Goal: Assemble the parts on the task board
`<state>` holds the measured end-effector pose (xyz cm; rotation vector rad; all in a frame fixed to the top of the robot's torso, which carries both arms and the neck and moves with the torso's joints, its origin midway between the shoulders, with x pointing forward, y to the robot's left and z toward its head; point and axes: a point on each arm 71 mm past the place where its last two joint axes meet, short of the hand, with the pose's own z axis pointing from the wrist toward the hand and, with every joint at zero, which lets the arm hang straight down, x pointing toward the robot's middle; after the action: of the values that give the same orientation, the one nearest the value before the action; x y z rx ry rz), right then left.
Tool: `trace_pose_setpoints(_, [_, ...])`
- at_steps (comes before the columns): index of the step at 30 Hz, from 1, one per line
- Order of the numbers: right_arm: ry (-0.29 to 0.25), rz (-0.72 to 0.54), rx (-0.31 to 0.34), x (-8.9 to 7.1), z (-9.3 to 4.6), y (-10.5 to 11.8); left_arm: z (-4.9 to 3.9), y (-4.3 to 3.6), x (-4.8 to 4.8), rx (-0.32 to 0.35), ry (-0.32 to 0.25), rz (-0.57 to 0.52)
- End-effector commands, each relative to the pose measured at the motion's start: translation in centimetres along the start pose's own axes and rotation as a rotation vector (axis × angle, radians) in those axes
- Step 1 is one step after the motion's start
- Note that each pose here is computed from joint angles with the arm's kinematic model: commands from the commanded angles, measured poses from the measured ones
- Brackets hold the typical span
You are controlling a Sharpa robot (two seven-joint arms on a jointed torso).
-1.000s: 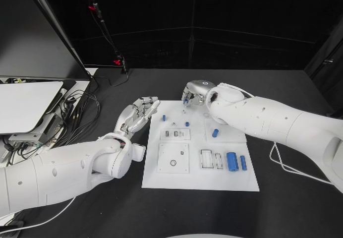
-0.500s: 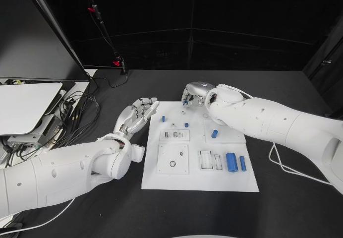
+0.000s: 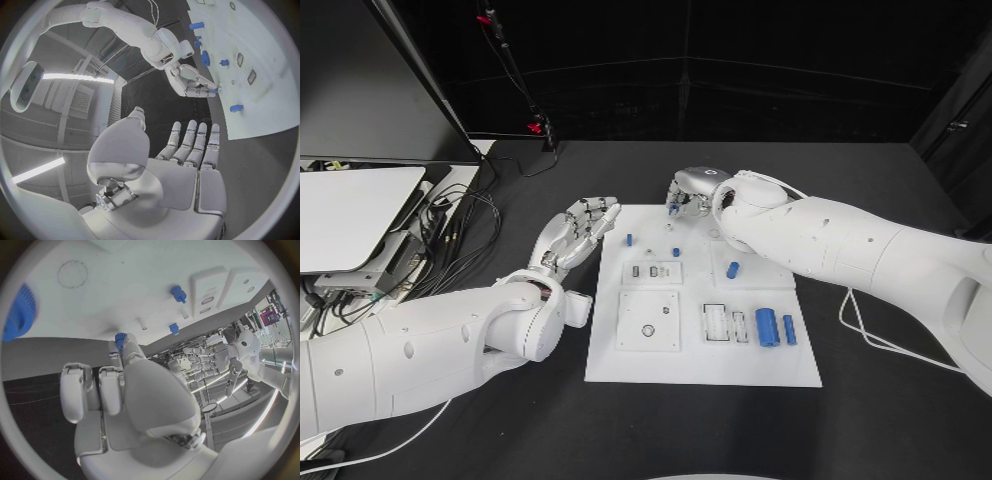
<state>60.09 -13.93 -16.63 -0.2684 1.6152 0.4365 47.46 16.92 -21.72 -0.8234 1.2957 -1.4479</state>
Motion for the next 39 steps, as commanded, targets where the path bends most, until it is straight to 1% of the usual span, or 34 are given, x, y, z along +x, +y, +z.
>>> trace_pose_setpoints(1, [0.022,-0.005,0.017,0.1,0.0,-0.1,-0.19,-1.96,0.12,0.267,0.011,-0.004])
trace_pose_setpoints(10, [0.026,-0.004,0.014,0.1,0.0,0.1,-0.16,-1.94,0.13,0.265,0.012,-0.005])
trace_pose_setpoints(14, [0.001,0.0,-0.001,0.0,0.0,0.2,-0.13,-1.91,0.12,0.264,0.012,-0.005])
trace_pose_setpoints(16, [-0.025,0.008,-0.012,-0.2,-0.1,0.2,-0.11,-1.89,0.11,0.263,0.012,-0.005])
trace_pose_setpoints(19, [-0.087,0.034,-0.028,-0.7,-0.4,0.1,-0.1,-1.88,0.11,0.263,0.012,-0.005])
trace_pose_setpoints(23, [-0.172,0.107,-0.033,-1.3,-0.9,-0.4,-0.11,-1.88,0.07,0.262,0.012,-0.005])
trace_pose_setpoints(26, [-0.249,0.192,-0.037,-2.0,-1.7,-0.9,-0.13,-1.87,0.0,0.262,0.011,-0.004])
trace_pose_setpoints(28, [-0.283,0.239,-0.04,-2.3,-2.3,-1.2,-0.14,-1.87,-0.05,0.262,0.01,-0.003])
trace_pose_setpoints(31, [-0.33,0.319,-0.048,-3.2,-3.6,-1.8,-0.16,-1.85,-0.15,0.262,0.009,-0.002])
trace_pose_setpoints(33, [-0.341,0.364,-0.053,-3.9,-4.4,-2.2,-0.16,-1.84,-0.21,0.262,0.008,-0.001])
trace_pose_setpoints(36, [-0.34,0.411,-0.063,-4.8,-5.7,-2.8,-0.15,-1.81,-0.27,0.261,0.006,0.0])
trace_pose_setpoints(37, [-0.339,0.432,-0.072,-5.2,-6.6,-3.2,-0.13,-1.79,-0.3,0.261,0.006,0.001])
trace_pose_setpoints(39, [-0.336,0.451,-0.082,-5.6,-7.7,-3.8,-0.1,-1.77,-0.33,0.262,0.005,0.003])
